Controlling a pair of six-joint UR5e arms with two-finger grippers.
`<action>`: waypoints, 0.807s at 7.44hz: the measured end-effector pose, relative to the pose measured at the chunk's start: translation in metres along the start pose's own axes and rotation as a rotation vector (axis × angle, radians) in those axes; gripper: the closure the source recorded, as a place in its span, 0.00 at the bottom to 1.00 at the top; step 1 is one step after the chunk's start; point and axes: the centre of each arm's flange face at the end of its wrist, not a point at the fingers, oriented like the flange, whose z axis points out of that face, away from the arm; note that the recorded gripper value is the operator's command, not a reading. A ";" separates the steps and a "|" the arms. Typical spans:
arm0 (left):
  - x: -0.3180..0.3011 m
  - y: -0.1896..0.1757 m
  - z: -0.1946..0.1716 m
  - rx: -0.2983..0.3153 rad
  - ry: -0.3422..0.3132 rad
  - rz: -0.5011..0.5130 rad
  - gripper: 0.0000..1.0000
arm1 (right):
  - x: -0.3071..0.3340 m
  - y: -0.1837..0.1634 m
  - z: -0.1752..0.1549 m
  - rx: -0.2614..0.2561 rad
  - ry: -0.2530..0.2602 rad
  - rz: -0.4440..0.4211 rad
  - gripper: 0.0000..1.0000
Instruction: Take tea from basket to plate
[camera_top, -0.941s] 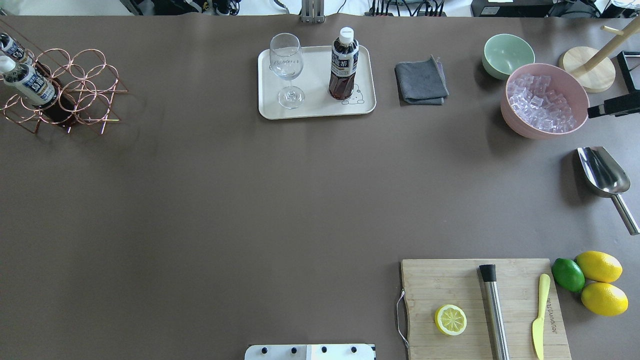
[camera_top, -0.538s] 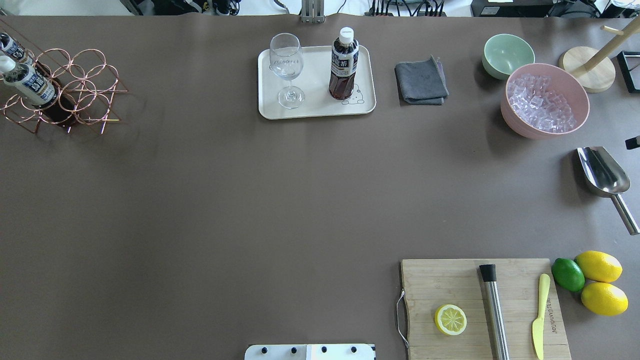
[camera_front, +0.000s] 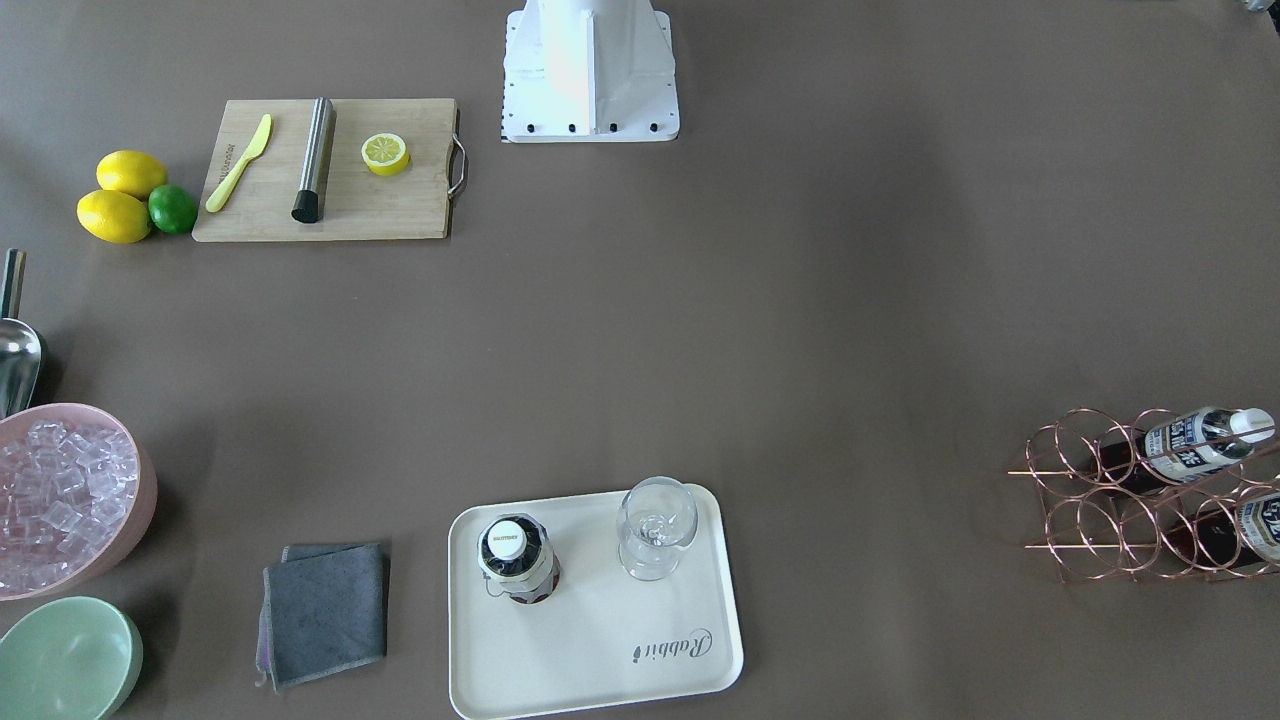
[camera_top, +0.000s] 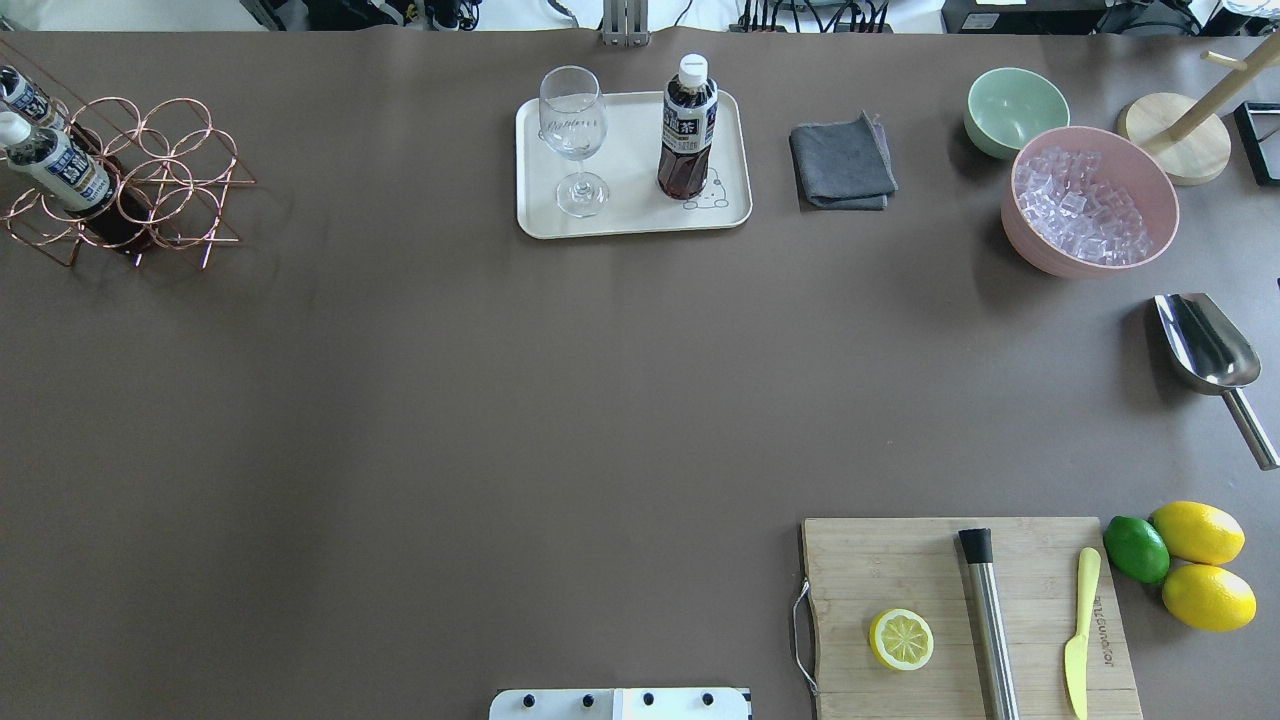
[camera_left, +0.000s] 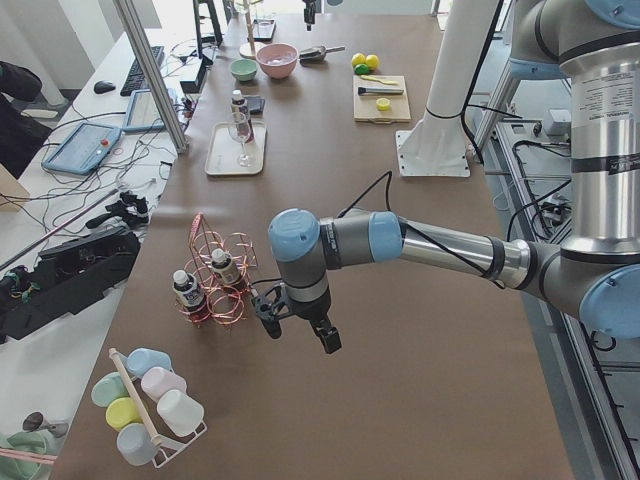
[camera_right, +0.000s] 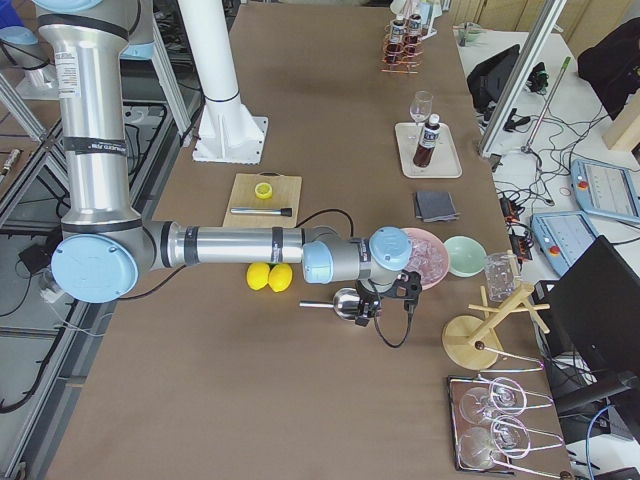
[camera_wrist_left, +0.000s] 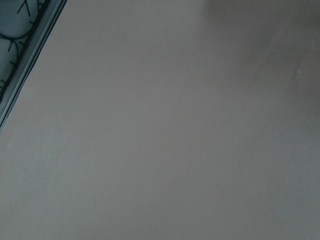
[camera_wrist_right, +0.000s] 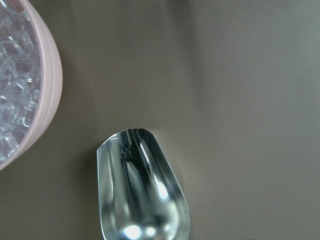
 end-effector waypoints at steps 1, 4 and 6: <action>-0.014 -0.003 0.017 0.008 0.033 0.043 0.01 | -0.003 0.000 -0.012 -0.033 0.038 0.002 0.11; -0.017 -0.007 0.029 -0.016 0.125 0.122 0.01 | 0.036 0.010 -0.038 -0.029 0.130 -0.018 0.02; -0.015 -0.006 0.030 -0.010 0.131 0.293 0.01 | 0.058 0.019 -0.043 -0.005 0.140 -0.054 0.00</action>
